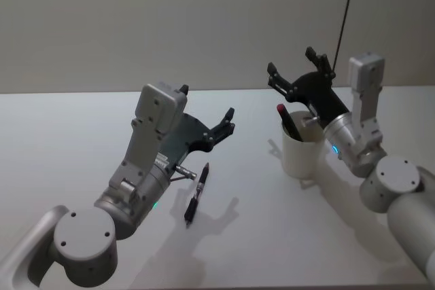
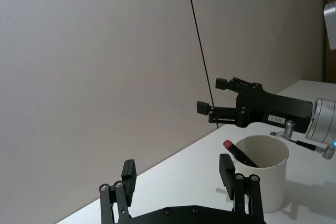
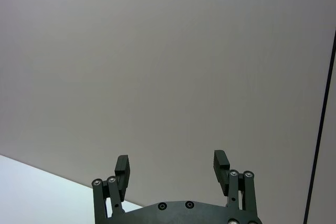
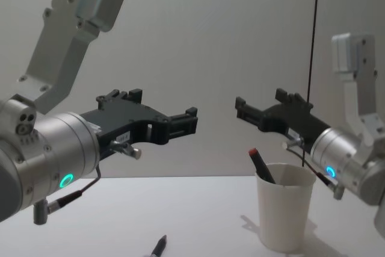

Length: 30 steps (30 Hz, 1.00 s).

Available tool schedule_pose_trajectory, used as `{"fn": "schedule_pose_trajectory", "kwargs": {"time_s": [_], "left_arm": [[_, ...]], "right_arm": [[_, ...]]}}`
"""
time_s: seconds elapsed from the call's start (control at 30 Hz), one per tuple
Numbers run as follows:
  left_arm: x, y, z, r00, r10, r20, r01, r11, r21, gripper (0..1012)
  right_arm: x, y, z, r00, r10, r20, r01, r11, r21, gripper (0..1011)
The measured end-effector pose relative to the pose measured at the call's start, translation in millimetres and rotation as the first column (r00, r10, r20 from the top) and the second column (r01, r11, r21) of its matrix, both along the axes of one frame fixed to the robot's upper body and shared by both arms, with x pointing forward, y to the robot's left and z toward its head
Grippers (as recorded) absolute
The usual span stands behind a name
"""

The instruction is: Place the pen into the pen holder.

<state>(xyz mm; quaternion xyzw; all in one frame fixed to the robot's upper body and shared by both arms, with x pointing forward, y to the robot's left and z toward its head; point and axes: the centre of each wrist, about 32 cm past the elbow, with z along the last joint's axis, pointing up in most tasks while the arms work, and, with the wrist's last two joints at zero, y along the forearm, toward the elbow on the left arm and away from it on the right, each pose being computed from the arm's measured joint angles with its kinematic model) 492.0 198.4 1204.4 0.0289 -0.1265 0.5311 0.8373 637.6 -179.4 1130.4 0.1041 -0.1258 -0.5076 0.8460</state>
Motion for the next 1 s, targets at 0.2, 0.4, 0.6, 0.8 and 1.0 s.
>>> {"fn": "schedule_pose_trajectory", "kwargs": {"time_s": [0.2,0.4,0.6,0.8,1.0], "left_arm": [[0.0,0.0,0.0,1.0000,0.000,0.000,0.000,1.0000,0.000,1008],[0.0,0.0,0.0,1.0000,0.000,0.000,0.000,1.0000,0.000,1008],[0.0,0.0,0.0,1.0000,0.000,0.000,0.000,1.0000,0.000,1008],[0.0,0.0,0.0,1.0000,0.000,0.000,0.000,1.0000,0.000,1008],[0.0,0.0,0.0,1.0000,0.000,0.000,0.000,1.0000,0.000,1008]], "right_arm": [[-4.9,-0.1,18.6,1.000,-0.015,-0.017,0.016,1.000,0.013,1001],[-12.3,-0.5,35.7,0.999,-0.031,-0.044,0.032,0.999,0.014,1001],[-24.1,-3.0,53.1,0.996,-0.060,-0.068,0.062,0.998,0.018,1001],[-37.6,-8.9,64.0,0.989,-0.101,-0.109,0.104,0.994,0.028,1001],[-52.9,-18.0,67.9,0.979,-0.143,-0.147,0.151,0.988,0.040,1001]]}}
